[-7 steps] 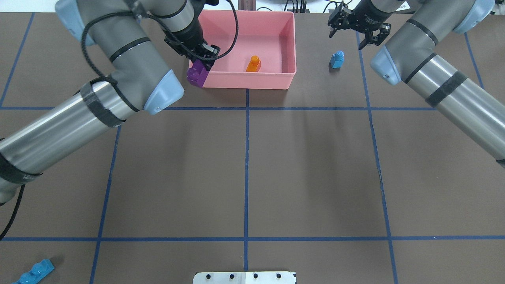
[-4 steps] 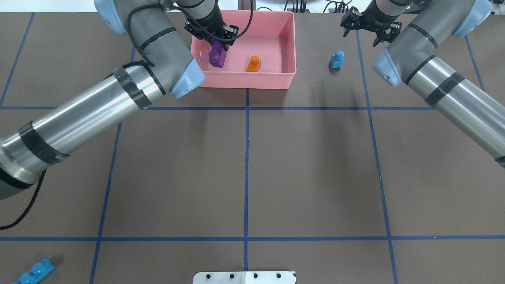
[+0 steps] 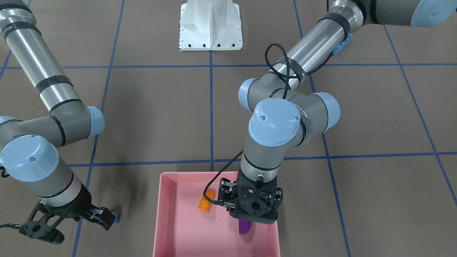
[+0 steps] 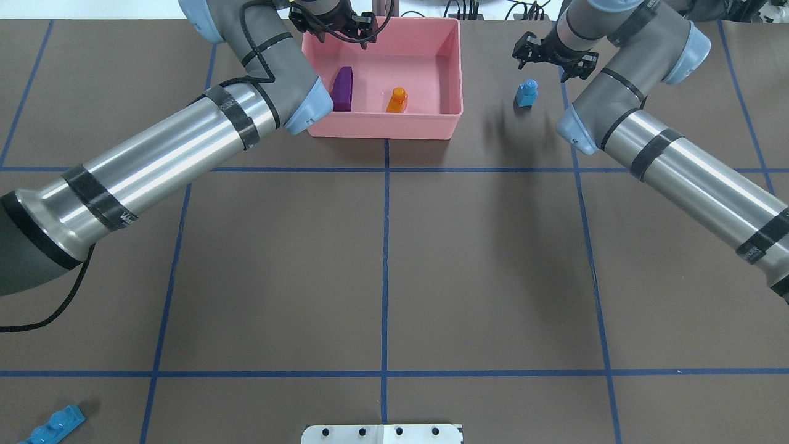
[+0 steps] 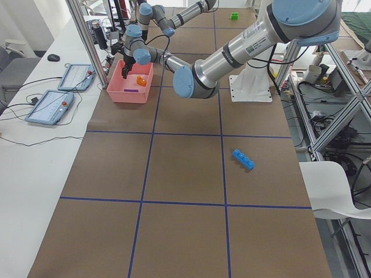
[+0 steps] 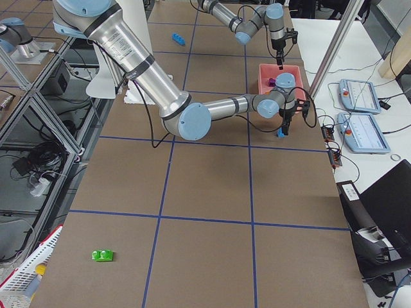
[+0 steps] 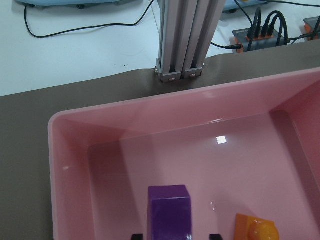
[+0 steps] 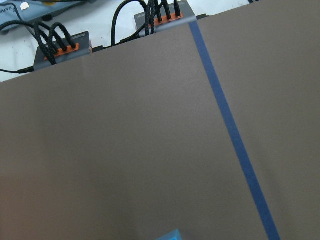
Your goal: Put all blocks into box
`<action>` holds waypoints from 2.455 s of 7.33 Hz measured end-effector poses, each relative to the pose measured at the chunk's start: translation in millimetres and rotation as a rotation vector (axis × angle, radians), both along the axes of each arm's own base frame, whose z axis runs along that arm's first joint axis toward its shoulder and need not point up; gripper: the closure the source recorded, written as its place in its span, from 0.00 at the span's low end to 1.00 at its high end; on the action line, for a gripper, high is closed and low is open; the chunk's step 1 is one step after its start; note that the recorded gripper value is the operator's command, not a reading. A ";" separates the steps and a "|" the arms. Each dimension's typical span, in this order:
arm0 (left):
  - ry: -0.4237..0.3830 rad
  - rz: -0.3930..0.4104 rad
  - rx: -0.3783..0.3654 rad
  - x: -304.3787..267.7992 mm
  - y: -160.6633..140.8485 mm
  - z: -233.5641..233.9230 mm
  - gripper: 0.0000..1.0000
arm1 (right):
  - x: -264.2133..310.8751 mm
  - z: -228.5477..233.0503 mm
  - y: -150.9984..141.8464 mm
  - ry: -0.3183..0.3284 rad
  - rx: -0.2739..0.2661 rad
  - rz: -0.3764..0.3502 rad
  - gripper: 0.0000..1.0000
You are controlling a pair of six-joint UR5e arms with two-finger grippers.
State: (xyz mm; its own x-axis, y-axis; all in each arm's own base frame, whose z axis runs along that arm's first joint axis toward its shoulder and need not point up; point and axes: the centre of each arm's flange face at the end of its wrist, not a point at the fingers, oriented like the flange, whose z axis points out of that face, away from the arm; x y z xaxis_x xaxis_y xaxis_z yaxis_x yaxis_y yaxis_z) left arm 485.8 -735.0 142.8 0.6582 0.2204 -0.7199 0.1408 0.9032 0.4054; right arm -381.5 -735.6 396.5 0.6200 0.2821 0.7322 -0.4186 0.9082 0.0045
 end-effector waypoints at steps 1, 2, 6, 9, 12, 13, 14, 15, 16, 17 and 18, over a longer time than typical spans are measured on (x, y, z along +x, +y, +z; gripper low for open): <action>0.008 0.015 -0.009 -7.7 2.4 -9.6 0.00 | -8.9 6.6 4.7 0.015 0.021 -0.038 0.00; 0.020 0.042 -0.026 -17.6 12.2 -19.4 0.00 | -13.6 12.1 7.8 0.038 0.057 -0.088 0.00; 0.044 0.084 -0.041 -79.7 89.6 34.8 0.00 | -26.7 15.5 9.4 0.064 0.091 -0.151 0.16; 0.040 0.166 0.031 -154.4 189.1 105.8 0.00 | -34.6 11.8 10.6 0.065 0.095 -0.160 0.52; -0.073 0.290 0.069 -223.3 290.5 200.4 0.00 | -42.1 17.6 13.1 0.052 0.116 -0.167 1.00; -0.114 0.348 0.069 -224.8 321.1 225.5 0.00 | -35.6 11.9 10.0 0.037 0.126 -0.160 1.00; -0.165 0.414 0.075 -222.9 349.5 249.9 0.00 | -17.9 -5.3 0.6 0.007 0.131 -0.146 1.00; -0.214 0.482 0.068 -222.2 374.6 276.3 0.00 | 1.4 -39.0 -14.2 -0.024 0.116 -0.138 1.00; -0.251 0.546 0.045 -219.8 398.7 300.2 0.00 | 14.7 -97.2 -31.5 -0.039 0.079 -0.130 1.00; -0.277 0.599 0.021 -217.2 419.2 318.6 0.00 | 16.1 -155.0 -40.3 -0.047 0.033 -0.111 1.00; -0.295 0.645 0.002 -218.7 440.0 337.4 0.00 | 4.2 -193.6 -38.5 -0.063 0.001 -0.088 1.00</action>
